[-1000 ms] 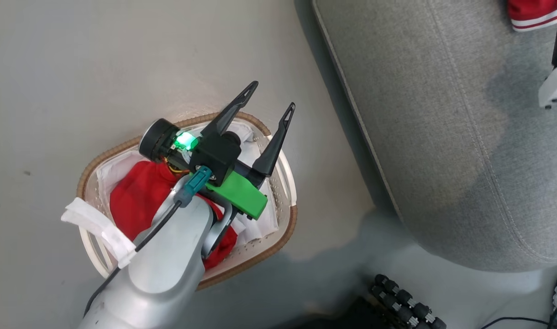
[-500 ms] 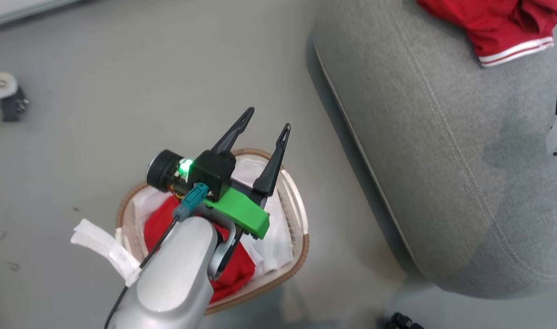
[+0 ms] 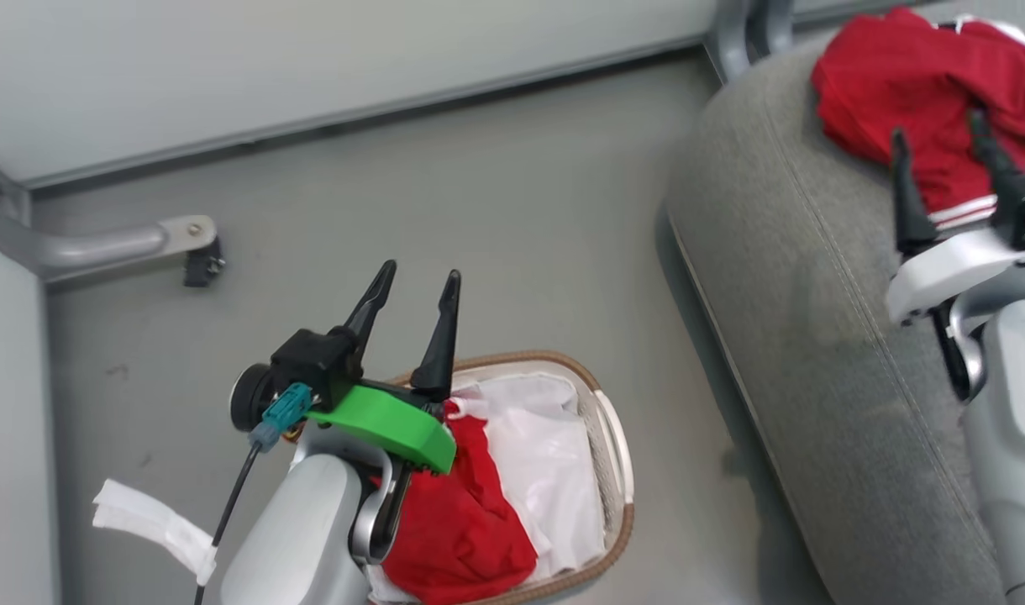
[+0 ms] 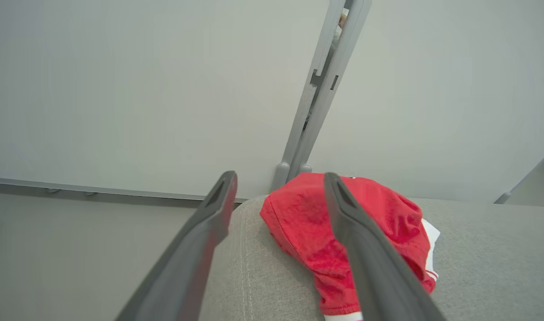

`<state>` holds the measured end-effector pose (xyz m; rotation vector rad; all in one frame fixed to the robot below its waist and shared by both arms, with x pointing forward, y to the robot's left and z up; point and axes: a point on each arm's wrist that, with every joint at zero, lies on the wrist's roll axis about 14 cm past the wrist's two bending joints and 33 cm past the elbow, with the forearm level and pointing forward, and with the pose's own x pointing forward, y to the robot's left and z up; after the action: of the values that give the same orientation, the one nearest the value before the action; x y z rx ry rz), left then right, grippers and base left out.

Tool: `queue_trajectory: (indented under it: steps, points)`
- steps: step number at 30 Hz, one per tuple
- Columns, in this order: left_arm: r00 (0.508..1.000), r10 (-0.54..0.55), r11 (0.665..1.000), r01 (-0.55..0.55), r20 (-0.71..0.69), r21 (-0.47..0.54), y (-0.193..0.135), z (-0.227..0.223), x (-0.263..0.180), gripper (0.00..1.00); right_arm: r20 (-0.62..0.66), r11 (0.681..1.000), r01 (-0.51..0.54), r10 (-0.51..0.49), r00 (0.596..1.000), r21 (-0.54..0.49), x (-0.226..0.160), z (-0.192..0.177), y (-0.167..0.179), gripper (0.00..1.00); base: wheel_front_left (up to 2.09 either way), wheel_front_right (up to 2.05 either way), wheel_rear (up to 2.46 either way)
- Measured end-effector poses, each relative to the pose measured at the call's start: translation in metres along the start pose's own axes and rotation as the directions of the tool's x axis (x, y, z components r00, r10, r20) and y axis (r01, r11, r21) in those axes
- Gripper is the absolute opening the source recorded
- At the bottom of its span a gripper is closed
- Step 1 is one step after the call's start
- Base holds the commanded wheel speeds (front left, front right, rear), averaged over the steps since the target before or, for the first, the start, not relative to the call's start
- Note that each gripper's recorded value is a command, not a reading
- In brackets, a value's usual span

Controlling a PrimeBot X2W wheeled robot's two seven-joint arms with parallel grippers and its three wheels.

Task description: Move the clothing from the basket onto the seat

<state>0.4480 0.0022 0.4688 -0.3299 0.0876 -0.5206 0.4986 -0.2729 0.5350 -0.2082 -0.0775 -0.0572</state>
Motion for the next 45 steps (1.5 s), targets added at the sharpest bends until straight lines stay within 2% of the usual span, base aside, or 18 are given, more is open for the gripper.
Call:
queue_trajectory:
  steps: [6, 11, 15, 19, 21, 27, 34, 45]
  points:
    - [0.989, 0.137, 0.99, -0.138, 0.055, 0.009, 0.028, 0.022, -0.033, 1.0, 0.017, 0.99, -0.093, 0.092, 0.996, 0.107, -0.017, 0.007, 0.055, 1.0, 0.0, 0.0, 0.0]
    - [0.957, 0.277, 0.96, -0.279, 0.09, 0.01, 0.058, 0.032, -0.071, 1.0, 0.041, 0.973, -0.147, 0.142, 0.989, 0.175, -0.04, 0.015, 0.09, 1.0, 0.0, 0.0, 0.0]
    - [0.93, 0.353, 0.935, -0.356, 0.106, 0.009, 0.074, 0.035, -0.099, 1.0, 0.057, 0.964, -0.167, 0.158, 0.986, 0.206, -0.061, 0.019, 0.103, 1.0, 0.0, 0.0, 0.0]
    - [0.923, 0.372, 0.925, -0.378, 0.102, 0.047, 0.076, 0.031, -0.115, 1.0, 0.06, 0.956, -0.174, 0.165, 0.984, 0.237, -0.08, 0.017, 0.108, 1.0, 0.0, 0.0, 0.0]
    - [0.919, 0.38, 0.922, -0.386, 0.101, 0.043, 0.075, 0.03, -0.124, 1.0, 0.057, 0.947, -0.179, 0.17, 0.984, 0.265, -0.09, 0.015, 0.112, 1.0, 0.0, 0.0, 0.0]
    - [0.915, 0.391, 0.918, -0.396, 0.099, 0.033, 0.071, 0.026, -0.139, 1.0, 0.061, 0.942, -0.207, 0.197, 0.978, 0.263, -0.109, 0.014, 0.12, 1.0, 0.0, 0.0, 0.0]
    - [0.911, 0.401, 0.915, -0.403, 0.095, 0.0, 0.066, 0.022, -0.146, 1.0, 0.068, 0.943, -0.188, 0.176, 0.982, 0.275, -0.118, 0.016, 0.113, 1.0, 0.0, 0.0, 0.0]
    - [0.911, 0.403, 0.914, -0.405, 0.091, 0.002, 0.066, 0.021, -0.145, 1.0, 0.06, 0.942, -0.181, 0.171, 0.983, 0.283, -0.121, 0.013, 0.112, 1.0, 0.0, 0.0, 0.0]
